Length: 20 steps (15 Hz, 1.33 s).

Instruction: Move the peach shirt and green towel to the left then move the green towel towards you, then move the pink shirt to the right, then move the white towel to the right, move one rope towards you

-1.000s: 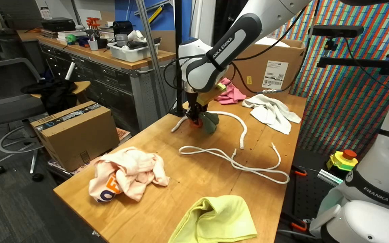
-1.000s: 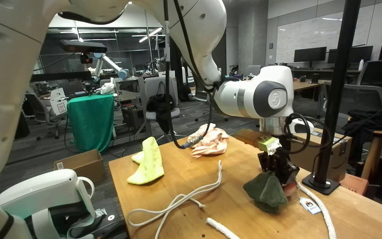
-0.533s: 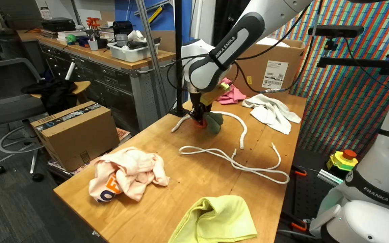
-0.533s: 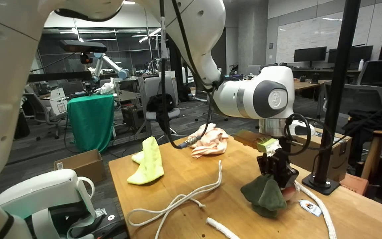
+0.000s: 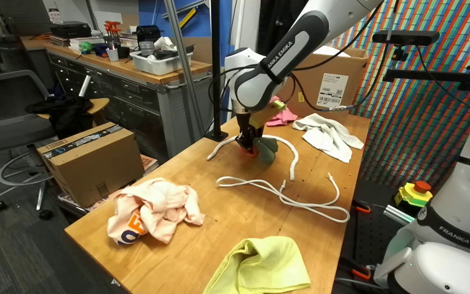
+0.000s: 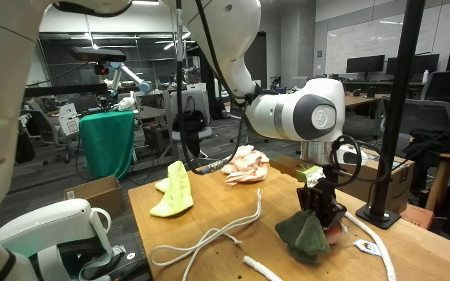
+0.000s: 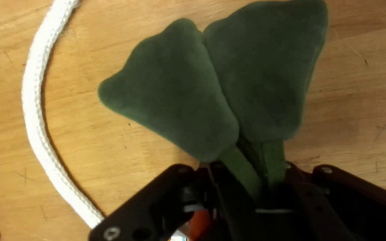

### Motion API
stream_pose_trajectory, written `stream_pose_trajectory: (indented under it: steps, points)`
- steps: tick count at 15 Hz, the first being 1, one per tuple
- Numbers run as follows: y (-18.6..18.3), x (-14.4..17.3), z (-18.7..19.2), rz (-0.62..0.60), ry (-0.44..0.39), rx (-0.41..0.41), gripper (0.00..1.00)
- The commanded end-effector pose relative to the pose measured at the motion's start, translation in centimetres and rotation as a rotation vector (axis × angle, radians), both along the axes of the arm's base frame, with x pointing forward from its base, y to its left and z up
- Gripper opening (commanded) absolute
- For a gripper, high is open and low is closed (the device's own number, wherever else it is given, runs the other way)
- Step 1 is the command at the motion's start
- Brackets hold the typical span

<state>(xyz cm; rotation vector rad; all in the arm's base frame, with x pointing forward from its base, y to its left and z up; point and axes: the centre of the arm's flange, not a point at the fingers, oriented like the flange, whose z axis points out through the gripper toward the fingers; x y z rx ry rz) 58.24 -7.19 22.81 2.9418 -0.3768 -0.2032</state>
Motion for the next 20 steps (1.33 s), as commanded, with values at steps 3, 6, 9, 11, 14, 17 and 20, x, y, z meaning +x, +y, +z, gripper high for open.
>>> stream_pose_trajectory:
  steps: [3, 6, 9, 11, 14, 17, 20]
  points:
    - [0.7, -0.8, 0.5, 0.018, 0.005, 0.011, 0.06]
    - [0.8, -0.7, 0.6, 0.027, 0.010, 0.009, 0.44]
    - [0.7, -0.9, 0.7, 0.032, 0.022, 0.016, 0.66]
    - [0.5, -1.1, 0.9, 0.037, 0.038, 0.023, 0.81]
    - [0.4, -1.5, 1.8, 0.045, 0.067, 0.031, 1.00]
    - [0.3, -2.0, 3.7, 0.062, 0.095, 0.080, 1.00]
    - [0.3, -2.4, 6.1, 0.079, 0.106, 0.138, 1.00]
